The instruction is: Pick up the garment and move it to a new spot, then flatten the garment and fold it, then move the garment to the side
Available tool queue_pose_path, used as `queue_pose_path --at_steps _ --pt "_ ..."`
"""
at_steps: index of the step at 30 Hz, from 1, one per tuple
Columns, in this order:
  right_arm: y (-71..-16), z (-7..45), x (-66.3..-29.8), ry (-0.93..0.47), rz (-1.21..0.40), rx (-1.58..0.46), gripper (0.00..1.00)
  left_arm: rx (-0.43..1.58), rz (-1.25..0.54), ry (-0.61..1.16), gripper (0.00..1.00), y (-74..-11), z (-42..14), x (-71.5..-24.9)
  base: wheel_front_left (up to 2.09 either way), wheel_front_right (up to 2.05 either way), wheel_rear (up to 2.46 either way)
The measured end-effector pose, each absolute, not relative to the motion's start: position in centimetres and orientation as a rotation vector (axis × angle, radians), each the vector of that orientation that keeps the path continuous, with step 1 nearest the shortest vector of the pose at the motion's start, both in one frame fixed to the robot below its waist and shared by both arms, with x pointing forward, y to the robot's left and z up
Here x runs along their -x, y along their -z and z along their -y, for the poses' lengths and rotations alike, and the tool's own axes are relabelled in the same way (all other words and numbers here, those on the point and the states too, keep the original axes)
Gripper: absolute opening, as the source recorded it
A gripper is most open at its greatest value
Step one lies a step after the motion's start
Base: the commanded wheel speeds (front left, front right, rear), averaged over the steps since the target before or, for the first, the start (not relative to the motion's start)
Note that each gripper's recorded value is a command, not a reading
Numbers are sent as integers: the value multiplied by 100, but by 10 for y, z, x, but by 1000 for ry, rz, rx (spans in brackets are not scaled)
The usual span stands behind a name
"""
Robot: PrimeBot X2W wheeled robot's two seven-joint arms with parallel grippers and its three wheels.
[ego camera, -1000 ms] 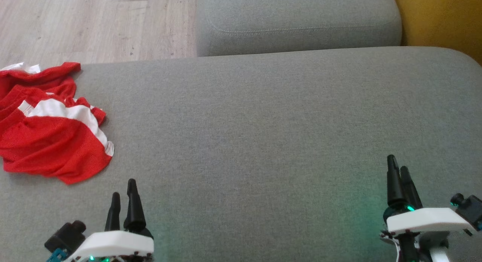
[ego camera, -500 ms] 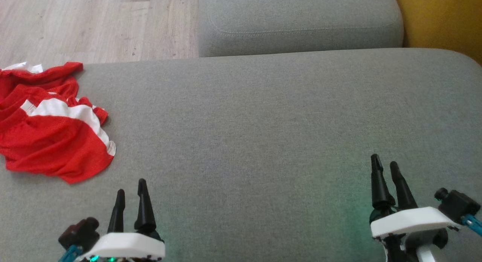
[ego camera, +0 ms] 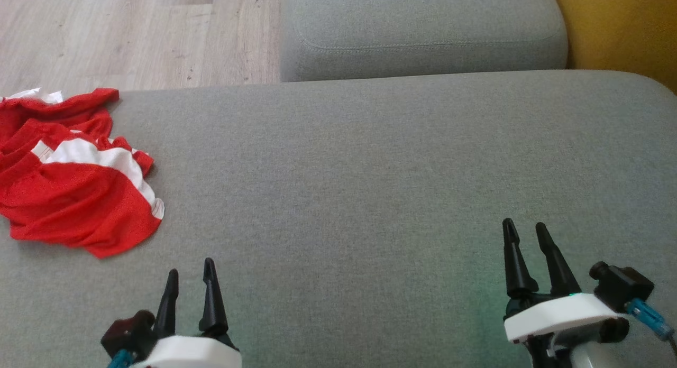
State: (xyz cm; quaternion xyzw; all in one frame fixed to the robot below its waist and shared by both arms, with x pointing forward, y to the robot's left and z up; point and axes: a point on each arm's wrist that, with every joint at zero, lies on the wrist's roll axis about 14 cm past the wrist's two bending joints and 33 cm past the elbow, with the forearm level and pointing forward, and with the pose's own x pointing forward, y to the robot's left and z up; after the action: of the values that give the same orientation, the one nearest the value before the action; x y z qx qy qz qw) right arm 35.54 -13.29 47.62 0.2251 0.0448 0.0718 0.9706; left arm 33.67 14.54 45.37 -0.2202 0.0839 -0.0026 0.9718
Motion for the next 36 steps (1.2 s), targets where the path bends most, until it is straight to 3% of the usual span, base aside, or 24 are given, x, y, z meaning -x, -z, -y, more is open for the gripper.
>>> queue_pose_path --at_steps 36 --pt "-482 102 -348 -298 -6 -36 100 92 -83 53 100 -458 -138 -325 0 0 0"
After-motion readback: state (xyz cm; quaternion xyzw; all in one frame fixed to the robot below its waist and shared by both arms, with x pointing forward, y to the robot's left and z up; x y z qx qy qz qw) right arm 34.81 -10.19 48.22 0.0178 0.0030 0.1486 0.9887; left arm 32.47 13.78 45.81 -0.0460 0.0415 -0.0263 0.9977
